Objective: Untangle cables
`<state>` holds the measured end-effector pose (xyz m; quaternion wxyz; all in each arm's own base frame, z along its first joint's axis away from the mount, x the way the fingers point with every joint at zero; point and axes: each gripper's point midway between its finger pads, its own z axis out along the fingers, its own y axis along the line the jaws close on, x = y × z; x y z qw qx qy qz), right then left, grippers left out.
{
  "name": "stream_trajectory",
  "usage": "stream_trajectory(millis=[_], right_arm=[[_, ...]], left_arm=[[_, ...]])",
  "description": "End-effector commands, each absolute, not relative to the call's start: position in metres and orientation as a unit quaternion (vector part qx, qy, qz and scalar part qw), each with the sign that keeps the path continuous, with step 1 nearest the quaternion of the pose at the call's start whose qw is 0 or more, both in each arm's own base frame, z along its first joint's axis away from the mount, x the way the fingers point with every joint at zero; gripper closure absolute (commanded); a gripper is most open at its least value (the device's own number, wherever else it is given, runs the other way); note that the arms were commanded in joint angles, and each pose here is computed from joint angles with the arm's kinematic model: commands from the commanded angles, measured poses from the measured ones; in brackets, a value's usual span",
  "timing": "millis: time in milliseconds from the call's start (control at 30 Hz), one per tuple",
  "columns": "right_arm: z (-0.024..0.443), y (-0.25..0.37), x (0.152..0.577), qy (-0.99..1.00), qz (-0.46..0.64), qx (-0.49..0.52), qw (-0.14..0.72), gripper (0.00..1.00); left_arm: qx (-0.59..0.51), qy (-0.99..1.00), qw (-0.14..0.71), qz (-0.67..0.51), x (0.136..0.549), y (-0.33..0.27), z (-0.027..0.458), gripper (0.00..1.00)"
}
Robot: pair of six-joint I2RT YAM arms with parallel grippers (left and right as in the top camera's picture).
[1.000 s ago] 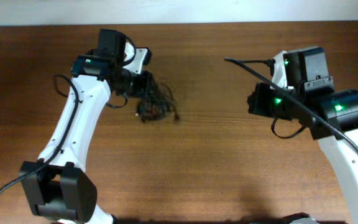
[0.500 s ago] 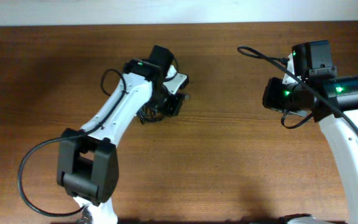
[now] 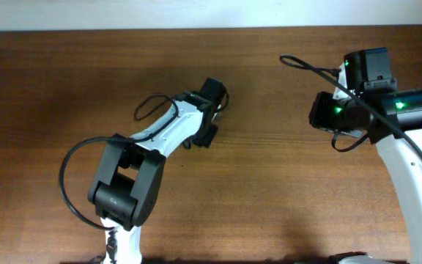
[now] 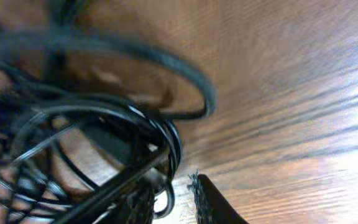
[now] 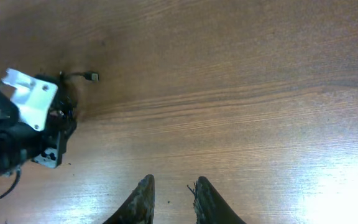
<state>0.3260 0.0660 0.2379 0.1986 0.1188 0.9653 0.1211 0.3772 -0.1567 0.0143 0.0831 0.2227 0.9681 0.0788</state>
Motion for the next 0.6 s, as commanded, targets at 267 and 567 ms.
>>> stream_trajectory(millis=[267,567], right_arm=[[0.236,0.062,0.327,0.967,0.113,0.117,0.197,0.77],[0.236,0.063,0.327,0.967,0.113,0.117,0.198,0.73]], left_arm=[[0.164,0.977,0.095,0.095,0.378,-0.123,-0.022,0.72],[0.19,0.973,-0.033,-0.128,0.342,-0.185,0.001,1.0]])
